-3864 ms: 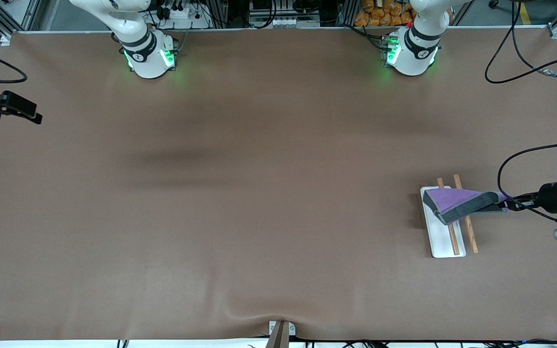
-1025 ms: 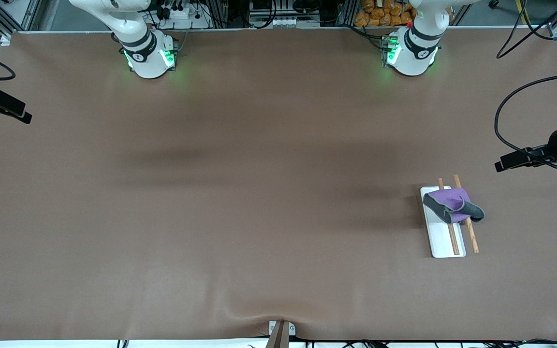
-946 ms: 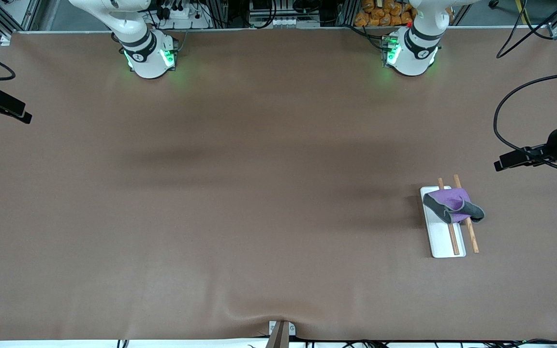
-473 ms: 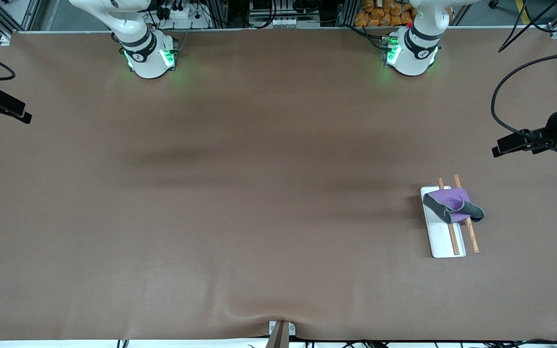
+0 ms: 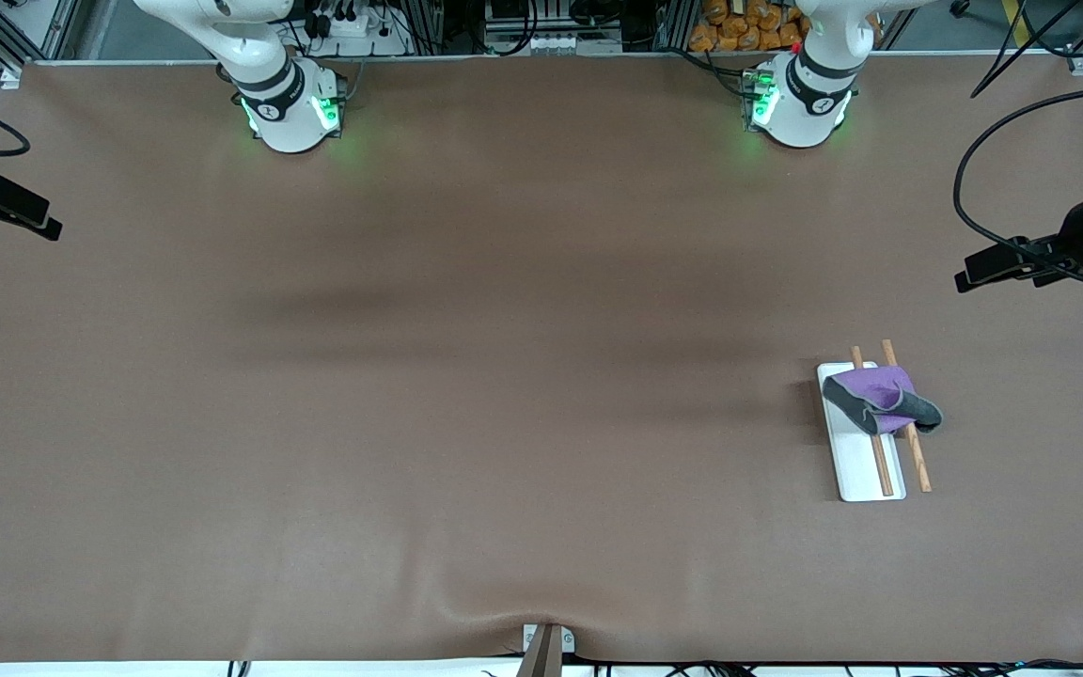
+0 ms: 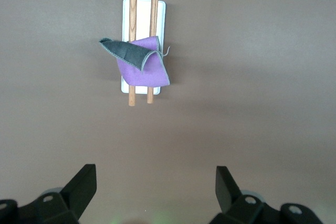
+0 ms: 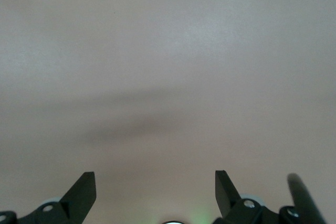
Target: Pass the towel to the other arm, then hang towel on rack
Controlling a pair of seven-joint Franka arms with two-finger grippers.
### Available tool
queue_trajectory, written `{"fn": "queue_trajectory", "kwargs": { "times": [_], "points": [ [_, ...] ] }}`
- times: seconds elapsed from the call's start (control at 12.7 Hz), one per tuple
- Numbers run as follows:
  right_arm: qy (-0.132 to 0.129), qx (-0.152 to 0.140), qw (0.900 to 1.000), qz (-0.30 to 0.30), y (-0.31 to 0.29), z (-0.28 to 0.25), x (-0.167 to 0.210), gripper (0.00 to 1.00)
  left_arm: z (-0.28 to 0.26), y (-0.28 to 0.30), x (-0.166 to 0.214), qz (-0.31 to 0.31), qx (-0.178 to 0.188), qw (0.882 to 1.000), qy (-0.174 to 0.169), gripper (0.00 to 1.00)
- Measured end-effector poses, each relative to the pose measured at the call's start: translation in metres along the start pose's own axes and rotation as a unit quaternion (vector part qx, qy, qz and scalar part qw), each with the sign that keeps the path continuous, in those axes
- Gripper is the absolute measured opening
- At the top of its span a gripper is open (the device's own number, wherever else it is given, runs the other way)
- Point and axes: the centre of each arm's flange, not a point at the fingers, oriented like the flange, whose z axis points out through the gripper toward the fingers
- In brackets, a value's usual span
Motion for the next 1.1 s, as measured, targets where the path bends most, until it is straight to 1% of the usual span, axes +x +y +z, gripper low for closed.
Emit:
{"fn": "queue_trajectory", "kwargs": {
  "times": [0.16,0.32,0.55,0.71,1.1],
  "points": [
    [0.000,0.000,1.000,0.000,0.000,0.000,0.000,1.00,-0.006,0.023,-0.015,0.023,0.042,0.999,0.008,1.00],
    [0.000,0.000,1.000,0.000,0.000,0.000,0.000,1.00,-0.017,0.042,-0.037,0.035,0.062,0.997,0.020,1.00],
    [0.000,0.000,1.000,0.000,0.000,0.000,0.000,1.00,-0.029,0.038,-0.067,0.033,0.067,0.996,0.038,1.00],
    [0.001,0.000,1.000,0.000,0.000,-0.001,0.000,1.00,-0.031,0.033,-0.079,0.029,0.068,0.996,0.048,1.00],
    [0.001,0.000,1.000,0.001,0.000,-0.001,0.000,1.00,-0.032,0.030,-0.085,0.027,0.068,0.996,0.047,1.00]
  ]
}}
